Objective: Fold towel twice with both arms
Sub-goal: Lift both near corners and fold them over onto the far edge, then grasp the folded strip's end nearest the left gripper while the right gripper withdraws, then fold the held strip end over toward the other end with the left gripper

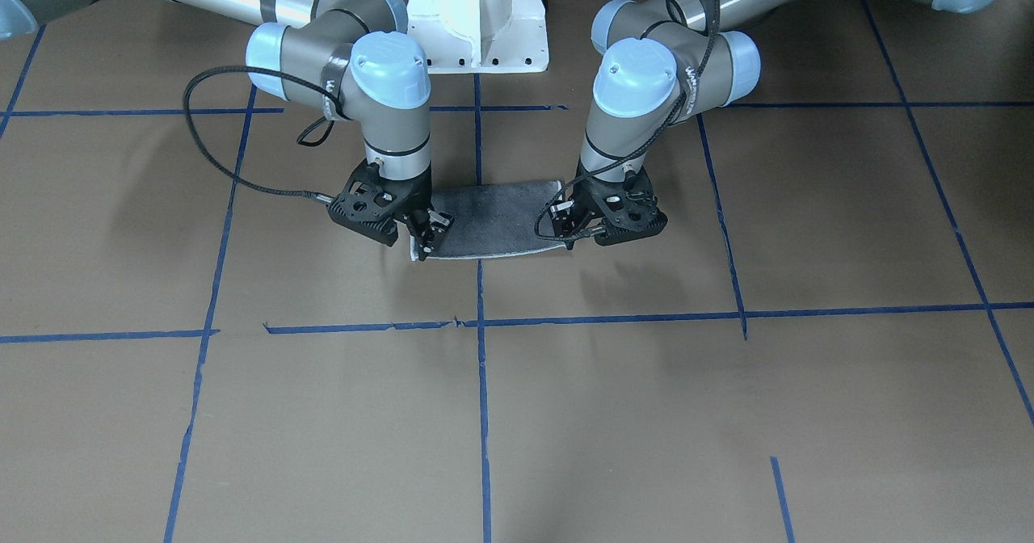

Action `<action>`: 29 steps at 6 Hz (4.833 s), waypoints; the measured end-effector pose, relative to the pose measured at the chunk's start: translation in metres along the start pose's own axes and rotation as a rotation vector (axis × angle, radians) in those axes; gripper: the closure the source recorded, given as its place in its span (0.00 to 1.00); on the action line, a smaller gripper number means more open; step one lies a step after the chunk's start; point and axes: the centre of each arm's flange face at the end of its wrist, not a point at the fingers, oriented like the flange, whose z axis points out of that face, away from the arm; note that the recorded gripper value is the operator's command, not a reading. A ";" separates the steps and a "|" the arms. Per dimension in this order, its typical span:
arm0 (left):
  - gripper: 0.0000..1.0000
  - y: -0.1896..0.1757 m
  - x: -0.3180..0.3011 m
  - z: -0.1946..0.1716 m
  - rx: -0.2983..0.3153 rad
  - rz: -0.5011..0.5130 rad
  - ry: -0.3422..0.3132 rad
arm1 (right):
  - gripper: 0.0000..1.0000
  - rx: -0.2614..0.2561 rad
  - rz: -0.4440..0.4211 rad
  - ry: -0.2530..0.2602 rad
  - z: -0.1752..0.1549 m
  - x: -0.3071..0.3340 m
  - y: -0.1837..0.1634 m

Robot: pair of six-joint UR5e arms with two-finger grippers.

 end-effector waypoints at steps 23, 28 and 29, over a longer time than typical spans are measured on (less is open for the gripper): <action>1.00 0.116 0.160 -0.013 -0.039 -0.135 0.057 | 0.00 -0.180 -0.418 -0.052 -0.057 0.199 -0.123; 0.00 0.105 0.259 0.004 -0.017 -0.158 0.019 | 0.00 -0.174 -0.458 -0.045 -0.056 0.213 -0.133; 0.00 0.104 0.261 0.004 -0.019 -0.140 0.034 | 0.00 -0.174 -0.458 -0.045 -0.056 0.213 -0.133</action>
